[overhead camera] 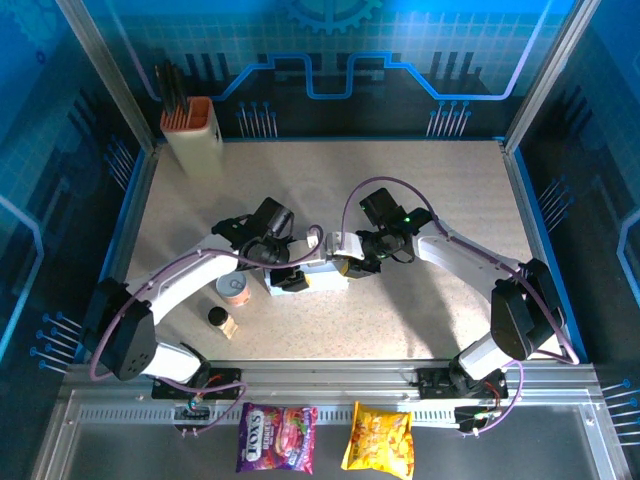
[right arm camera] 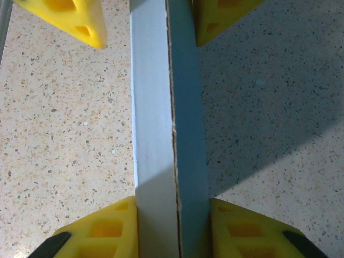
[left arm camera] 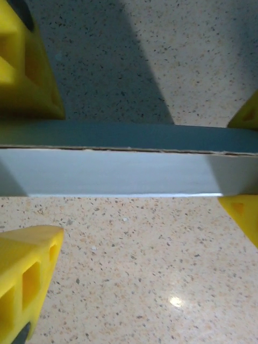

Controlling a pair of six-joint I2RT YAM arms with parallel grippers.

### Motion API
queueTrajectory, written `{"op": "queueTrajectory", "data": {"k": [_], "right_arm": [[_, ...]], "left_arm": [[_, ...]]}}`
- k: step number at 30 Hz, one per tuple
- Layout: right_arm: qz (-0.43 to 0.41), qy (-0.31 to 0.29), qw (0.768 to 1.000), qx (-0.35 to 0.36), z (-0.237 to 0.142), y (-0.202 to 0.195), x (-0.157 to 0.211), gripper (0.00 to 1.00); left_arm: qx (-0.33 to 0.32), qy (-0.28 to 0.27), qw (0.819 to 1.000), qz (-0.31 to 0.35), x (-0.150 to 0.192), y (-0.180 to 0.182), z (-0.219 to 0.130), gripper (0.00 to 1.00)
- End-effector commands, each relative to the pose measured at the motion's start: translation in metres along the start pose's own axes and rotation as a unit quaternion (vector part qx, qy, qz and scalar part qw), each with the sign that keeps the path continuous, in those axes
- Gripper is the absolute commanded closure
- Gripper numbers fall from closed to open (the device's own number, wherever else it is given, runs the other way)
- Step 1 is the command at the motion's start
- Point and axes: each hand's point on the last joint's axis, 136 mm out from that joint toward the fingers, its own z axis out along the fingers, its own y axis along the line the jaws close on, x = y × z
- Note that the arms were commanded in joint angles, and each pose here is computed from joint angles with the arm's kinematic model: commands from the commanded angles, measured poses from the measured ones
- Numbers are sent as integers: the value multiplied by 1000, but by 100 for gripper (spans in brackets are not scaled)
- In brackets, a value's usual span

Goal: Fold the paper box

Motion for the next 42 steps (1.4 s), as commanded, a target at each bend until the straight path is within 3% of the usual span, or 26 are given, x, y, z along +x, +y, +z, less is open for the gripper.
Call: {"op": "queueTrajectory", "data": {"k": [1, 6, 11, 24, 27, 29, 31, 35, 42], "right_arm": [[-11, 1, 1000, 0, -2, 1, -5, 74], [-12, -1, 1000, 2, -4, 1, -7, 74], [-14, -1, 1000, 4, -6, 1, -8, 74], [-10, 3, 1000, 3, -7, 3, -6, 74], [-5, 1, 1000, 5, -8, 2, -7, 71], [4, -1, 1000, 9, -11, 1, -7, 63], [22, -8, 1000, 16, -20, 0, -11, 54], [75, -27, 996, 43, -42, 0, -15, 47], [270, -13, 954, 126, -68, -8, -2, 56]], "left_arm": [[7, 9, 1000, -8, 3, -1, -2, 50], [6, 12, 1000, -10, 4, 0, -2, 56], [-3, -10, 1000, -10, -6, 1, -10, 51], [17, -16, 1000, -16, -10, -3, -9, 67], [22, -13, 1000, -18, -8, -4, -8, 68], [23, -12, 1000, -18, -8, -4, -7, 69], [24, -10, 999, -18, -6, -5, -7, 70], [24, -11, 1000, -13, -5, -6, -7, 70], [19, -12, 1000, -7, -4, -6, -8, 70]]}}
